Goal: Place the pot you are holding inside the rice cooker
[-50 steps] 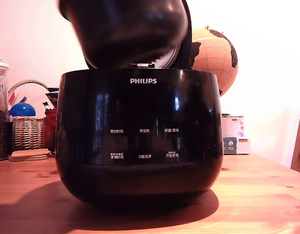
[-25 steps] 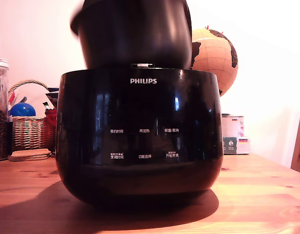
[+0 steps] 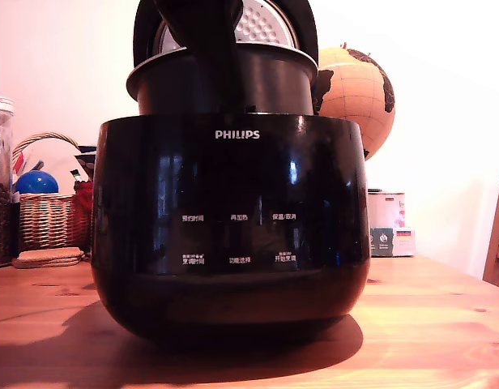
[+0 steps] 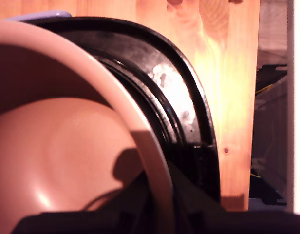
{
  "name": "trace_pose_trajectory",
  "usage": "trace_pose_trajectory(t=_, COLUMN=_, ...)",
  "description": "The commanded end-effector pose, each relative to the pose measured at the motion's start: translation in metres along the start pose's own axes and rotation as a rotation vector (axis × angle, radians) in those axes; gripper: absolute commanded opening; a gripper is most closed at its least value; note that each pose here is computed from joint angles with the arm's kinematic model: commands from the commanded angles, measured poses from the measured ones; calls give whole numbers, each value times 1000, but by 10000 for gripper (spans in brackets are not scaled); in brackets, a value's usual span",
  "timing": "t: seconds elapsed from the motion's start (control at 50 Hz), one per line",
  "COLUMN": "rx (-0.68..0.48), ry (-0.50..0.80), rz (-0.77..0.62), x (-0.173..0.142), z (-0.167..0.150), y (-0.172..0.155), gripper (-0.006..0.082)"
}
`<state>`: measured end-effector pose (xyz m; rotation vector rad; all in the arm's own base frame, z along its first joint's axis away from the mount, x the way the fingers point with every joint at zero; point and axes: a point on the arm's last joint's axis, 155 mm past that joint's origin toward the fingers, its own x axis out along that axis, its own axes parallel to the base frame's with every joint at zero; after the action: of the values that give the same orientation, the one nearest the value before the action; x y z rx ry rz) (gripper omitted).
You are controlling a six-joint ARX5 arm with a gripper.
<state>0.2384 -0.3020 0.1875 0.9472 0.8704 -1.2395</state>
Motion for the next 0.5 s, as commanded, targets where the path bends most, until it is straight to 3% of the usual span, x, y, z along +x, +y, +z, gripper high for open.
trace_pose_trajectory(t=0.0, rx=4, ry=5, rz=10, x=-1, z=3, y=4, gripper=-21)
trace_pose_trajectory(t=0.26, rx=0, ry=-5, rz=17, x=0, z=6, y=6, gripper=-1)
trace_pose_trajectory(t=0.48, rx=0, ry=-6, rz=19, x=0, z=6, y=7, gripper=109)
